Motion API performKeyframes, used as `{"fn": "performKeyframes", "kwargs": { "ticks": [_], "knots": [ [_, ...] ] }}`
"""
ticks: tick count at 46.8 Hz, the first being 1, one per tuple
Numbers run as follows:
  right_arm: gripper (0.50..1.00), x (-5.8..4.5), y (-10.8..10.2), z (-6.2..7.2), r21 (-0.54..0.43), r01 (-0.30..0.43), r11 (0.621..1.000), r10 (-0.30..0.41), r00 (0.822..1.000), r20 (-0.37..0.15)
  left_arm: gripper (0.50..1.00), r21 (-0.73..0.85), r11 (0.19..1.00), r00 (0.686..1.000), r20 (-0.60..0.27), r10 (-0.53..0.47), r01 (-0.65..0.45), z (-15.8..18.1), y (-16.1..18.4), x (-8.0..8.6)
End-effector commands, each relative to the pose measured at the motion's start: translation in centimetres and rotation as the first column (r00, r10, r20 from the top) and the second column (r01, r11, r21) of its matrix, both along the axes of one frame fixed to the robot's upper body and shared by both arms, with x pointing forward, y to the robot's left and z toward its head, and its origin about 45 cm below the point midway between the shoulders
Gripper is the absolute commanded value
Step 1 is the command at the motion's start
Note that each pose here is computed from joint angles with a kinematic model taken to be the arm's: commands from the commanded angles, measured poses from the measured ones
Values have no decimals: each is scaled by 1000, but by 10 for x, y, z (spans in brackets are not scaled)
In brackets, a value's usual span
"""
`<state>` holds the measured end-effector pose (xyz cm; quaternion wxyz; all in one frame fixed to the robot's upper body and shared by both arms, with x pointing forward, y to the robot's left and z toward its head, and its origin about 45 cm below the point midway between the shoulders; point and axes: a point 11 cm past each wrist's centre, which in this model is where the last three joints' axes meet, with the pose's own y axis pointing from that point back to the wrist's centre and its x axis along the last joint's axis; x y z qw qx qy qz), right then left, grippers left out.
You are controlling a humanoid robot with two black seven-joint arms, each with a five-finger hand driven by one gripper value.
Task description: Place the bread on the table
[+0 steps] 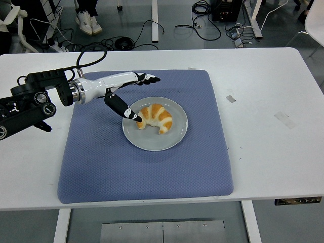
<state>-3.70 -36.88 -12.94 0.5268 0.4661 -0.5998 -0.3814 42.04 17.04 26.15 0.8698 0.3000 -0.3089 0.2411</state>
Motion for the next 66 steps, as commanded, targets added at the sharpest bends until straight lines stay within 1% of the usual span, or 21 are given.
{"fn": "performKeyframes", "kwargs": {
  "ticks": [1,12,22,33,42,51,58,63,66],
  "knots": [
    [1000,0,0,0,-1,1,1000,-1,1000,0,966,22,1000,1000,3,-8,8,-2,1,-1],
    [1000,0,0,0,0,0,1000,0,1000,0,965,26,1000,1000,8,7,-7,-3,3,4],
    [1000,0,0,0,1,0,1000,0,1000,0,965,28,1000,1000,-16,8,-7,-18,-7,6],
    [1000,0,0,0,-1,1,1000,-1,1000,0,963,17,1000,1000,-25,-18,18,-22,-22,3],
    [1000,0,0,0,1,1,1000,-1,1000,0,939,24,1000,1000,-28,-5,6,-28,-24,7],
    [1000,0,0,0,1,0,1000,0,1000,0,930,18,1000,999,-43,-6,7,-36,-27,4],
    [1000,0,0,0,1,1,1000,-1,1000,0,902,20,1000,999,-45,0,1,-39,-29,6],
    [1000,0,0,0,-1,2,1000,-2,1000,-1,896,22,1000,999,-48,5,-4,-41,-29,7],
    [1000,0,0,0,0,0,1000,0,1000,-2,887,31,1000,998,-60,-3,5,-48,-31,3]
  ]
}}
